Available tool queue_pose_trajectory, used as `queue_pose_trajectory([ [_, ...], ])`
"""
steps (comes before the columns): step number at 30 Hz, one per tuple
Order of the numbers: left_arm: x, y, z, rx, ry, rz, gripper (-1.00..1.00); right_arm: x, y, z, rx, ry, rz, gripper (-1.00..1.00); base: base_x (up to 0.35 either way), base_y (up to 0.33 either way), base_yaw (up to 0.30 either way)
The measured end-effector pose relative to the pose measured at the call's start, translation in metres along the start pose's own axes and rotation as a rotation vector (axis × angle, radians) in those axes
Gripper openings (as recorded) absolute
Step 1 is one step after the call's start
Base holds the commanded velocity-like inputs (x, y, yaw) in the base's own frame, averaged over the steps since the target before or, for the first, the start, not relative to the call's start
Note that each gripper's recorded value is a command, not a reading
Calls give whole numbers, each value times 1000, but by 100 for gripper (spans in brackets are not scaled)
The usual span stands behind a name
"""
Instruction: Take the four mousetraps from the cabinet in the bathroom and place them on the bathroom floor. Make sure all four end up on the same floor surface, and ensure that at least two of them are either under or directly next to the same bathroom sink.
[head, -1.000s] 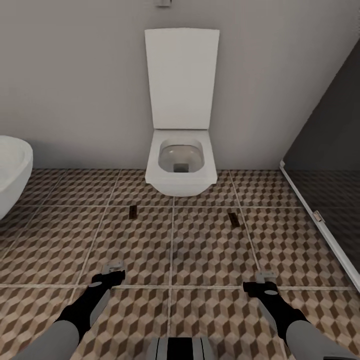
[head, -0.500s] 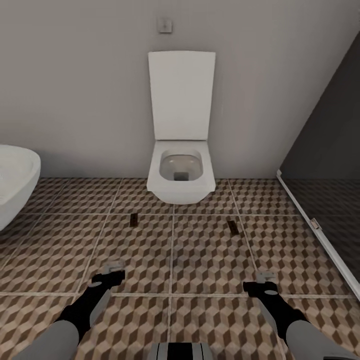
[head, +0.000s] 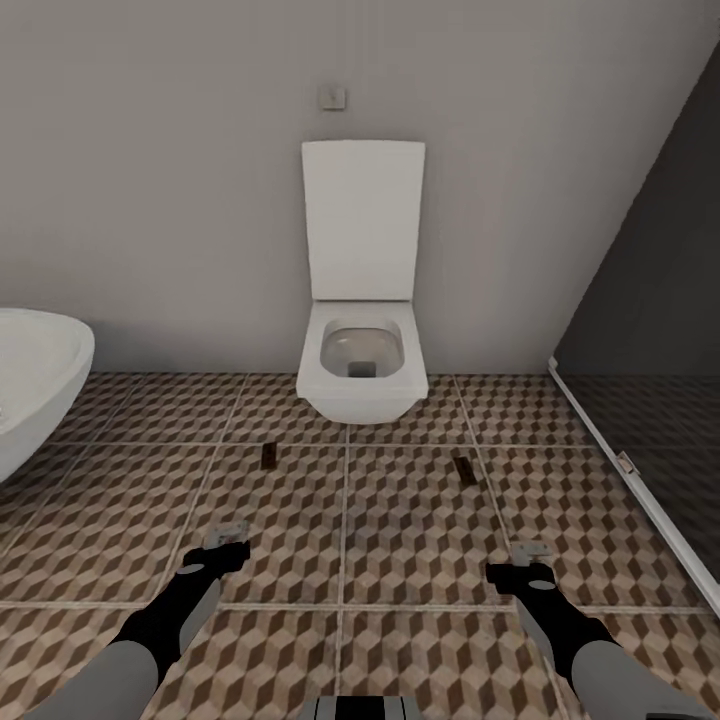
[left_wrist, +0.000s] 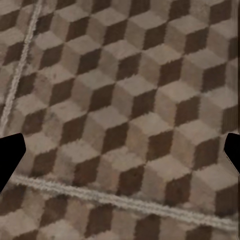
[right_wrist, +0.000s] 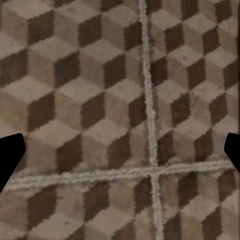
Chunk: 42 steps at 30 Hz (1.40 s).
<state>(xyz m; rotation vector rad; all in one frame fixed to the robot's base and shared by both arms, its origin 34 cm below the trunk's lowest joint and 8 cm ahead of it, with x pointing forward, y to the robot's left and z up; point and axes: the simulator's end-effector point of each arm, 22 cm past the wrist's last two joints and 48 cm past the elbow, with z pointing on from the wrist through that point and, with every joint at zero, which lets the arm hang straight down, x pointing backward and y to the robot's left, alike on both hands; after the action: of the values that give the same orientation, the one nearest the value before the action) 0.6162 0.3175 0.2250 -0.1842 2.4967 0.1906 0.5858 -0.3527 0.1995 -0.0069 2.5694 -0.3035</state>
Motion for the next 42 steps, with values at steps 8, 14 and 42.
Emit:
queue_pose_trajectory([
  [8,-18,0,-10,3,-32,-5,100,-18,-3,-9,1,-36,6,100,0,0,0],
  [14,-31,0,-17,6,-55,-10,100,-31,-5,-17,3,-61,11,100,0,0,0],
  [42,-90,2,-57,16,-167,-31,100,-88,-18,-55,12,-172,37,100,0,0,0],
])
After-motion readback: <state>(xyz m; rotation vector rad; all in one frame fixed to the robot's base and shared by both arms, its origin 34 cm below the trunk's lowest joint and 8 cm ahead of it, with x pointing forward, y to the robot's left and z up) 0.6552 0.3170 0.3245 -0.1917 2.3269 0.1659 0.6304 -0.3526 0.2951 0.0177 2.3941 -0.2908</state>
